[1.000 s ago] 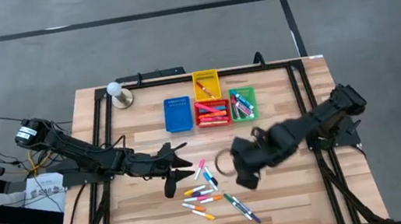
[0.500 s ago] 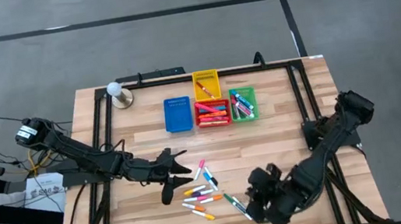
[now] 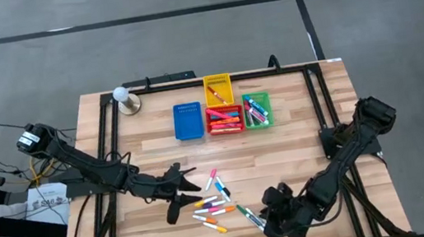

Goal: Pick & Place Markers
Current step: Put the small blue marker pen into the yellow bin

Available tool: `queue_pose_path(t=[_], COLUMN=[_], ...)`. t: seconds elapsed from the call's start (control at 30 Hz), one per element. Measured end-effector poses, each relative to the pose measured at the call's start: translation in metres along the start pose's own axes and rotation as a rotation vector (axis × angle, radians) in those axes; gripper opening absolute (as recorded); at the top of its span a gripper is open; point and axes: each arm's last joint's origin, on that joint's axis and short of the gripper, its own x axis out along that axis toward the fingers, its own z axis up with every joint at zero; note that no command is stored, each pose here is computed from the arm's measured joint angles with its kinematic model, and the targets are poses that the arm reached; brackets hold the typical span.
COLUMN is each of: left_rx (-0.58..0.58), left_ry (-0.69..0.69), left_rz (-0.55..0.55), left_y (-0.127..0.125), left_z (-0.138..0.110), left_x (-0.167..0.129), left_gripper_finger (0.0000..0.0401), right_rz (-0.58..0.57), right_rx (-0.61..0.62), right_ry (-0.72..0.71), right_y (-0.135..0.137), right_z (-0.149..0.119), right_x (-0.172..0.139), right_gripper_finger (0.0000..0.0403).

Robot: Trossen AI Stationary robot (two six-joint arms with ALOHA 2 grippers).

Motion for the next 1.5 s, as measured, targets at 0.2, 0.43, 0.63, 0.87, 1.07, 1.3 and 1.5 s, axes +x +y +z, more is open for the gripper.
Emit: queue_pose_path(t=[0.2,0.43,0.63,0.87,1.07,1.3,1.5], left_rx=[0.000,0.004,0.003,0.002,-0.037,-0.045,-0.048], left_ry=[-0.001,-0.007,-0.010,0.025,0.042,0.030,0.022], left_rz=[0.002,0.014,0.016,0.033,0.043,0.037,0.032], left_y=[0.000,0.000,0.001,0.008,0.013,0.012,0.012], left_z=[0.000,0.000,-0.001,-0.014,-0.023,-0.023,-0.022], left_x=[0.000,0.000,0.000,-0.001,-0.003,-0.003,-0.003], left_gripper_finger=[0.0140,0.0140,0.0140,0.0140,0.0140,0.0140,0.0140], right_rz=[-0.007,0.004,-0.036,-0.086,-0.091,-0.052,-0.058], right_rx=[-0.015,0.021,-0.019,-0.025,-0.032,-0.047,-0.047], right_ry=[0.092,0.071,0.104,0.089,0.139,0.148,0.164], right_y=[-0.010,-0.010,-0.013,-0.020,-0.023,-0.020,-0.022], right_z=[-0.009,-0.002,-0.013,-0.015,-0.017,-0.020,-0.020], right_x=[0.006,0.013,0.040,0.062,0.071,0.079,0.084], right_gripper_finger=[0.0056,0.0056,0.0056,0.0056,0.0056,0.0056,0.0060])
